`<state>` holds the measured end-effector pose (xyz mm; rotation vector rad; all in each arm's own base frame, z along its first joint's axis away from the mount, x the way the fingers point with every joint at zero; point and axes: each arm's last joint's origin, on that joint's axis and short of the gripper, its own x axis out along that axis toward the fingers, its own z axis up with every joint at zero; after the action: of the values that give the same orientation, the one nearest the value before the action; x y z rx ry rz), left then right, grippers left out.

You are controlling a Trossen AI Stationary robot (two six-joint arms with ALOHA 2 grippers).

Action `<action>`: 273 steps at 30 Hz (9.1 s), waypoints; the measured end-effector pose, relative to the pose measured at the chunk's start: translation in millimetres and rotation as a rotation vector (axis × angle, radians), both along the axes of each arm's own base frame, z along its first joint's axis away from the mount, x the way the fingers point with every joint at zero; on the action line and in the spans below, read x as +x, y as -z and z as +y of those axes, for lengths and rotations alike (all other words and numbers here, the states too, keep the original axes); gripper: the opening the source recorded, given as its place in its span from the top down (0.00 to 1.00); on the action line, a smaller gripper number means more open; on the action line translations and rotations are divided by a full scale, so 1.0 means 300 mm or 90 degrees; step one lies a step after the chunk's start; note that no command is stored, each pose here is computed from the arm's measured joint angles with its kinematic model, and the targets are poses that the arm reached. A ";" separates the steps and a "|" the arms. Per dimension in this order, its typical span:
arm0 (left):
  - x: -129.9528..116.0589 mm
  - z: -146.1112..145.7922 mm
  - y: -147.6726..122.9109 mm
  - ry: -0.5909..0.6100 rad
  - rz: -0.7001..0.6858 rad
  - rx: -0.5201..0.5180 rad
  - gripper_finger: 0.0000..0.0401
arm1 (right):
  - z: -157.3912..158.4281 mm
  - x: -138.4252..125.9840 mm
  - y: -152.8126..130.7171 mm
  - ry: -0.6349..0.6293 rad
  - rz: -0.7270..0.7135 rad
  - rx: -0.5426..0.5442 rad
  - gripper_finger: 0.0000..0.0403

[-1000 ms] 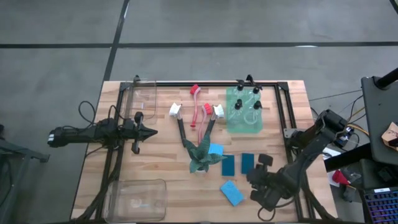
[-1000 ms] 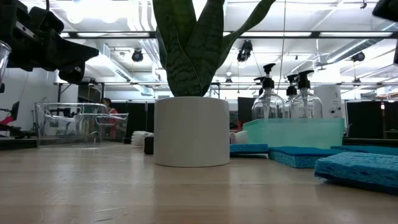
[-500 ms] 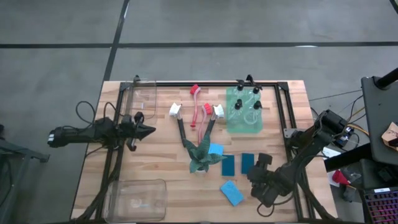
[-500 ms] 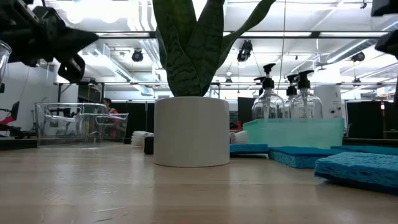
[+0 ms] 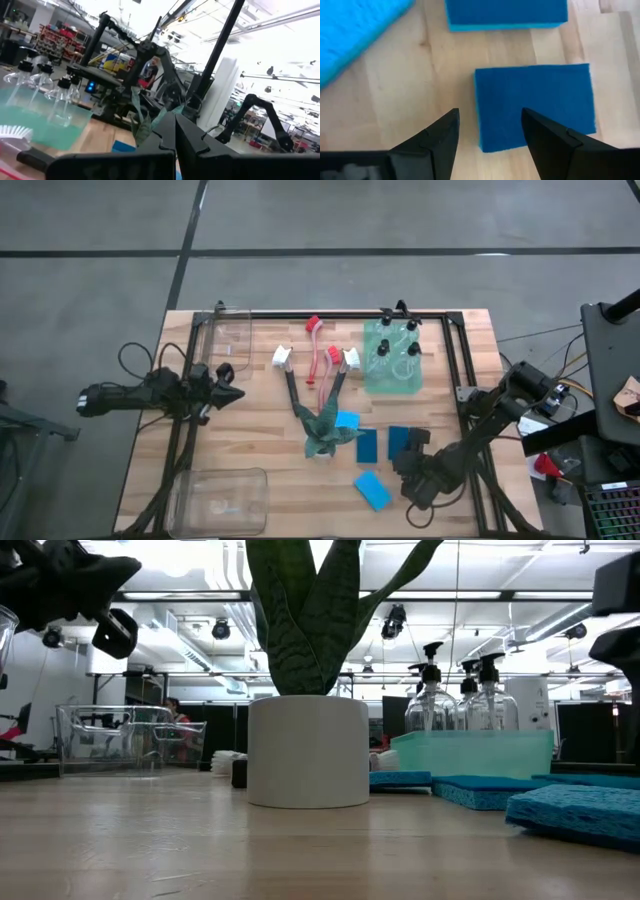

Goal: Pick & Place Kitchen Sink Supplies
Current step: Put the blue sponge into the bottom transparent bin

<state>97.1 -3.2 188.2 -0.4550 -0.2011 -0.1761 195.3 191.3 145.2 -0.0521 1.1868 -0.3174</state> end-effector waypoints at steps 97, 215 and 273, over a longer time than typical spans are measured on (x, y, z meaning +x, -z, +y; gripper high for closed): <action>0.618 -0.342 -0.470 0.093 -0.118 0.488 0.62 | 0.122 0.222 -0.919 -0.429 -0.515 0.039 0.97; 0.166 -0.679 -0.174 0.100 0.968 -0.288 0.69 | 0.066 0.199 -0.535 -0.296 -0.210 0.040 0.81; 0.385 -0.666 -0.500 -0.221 0.042 0.379 0.51 | 0.055 0.127 -0.070 0.241 -0.092 0.417 0.78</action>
<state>212.6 -203.0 338.2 0.1682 -0.1509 0.1215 233.2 207.7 166.2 0.7613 1.1048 -0.2434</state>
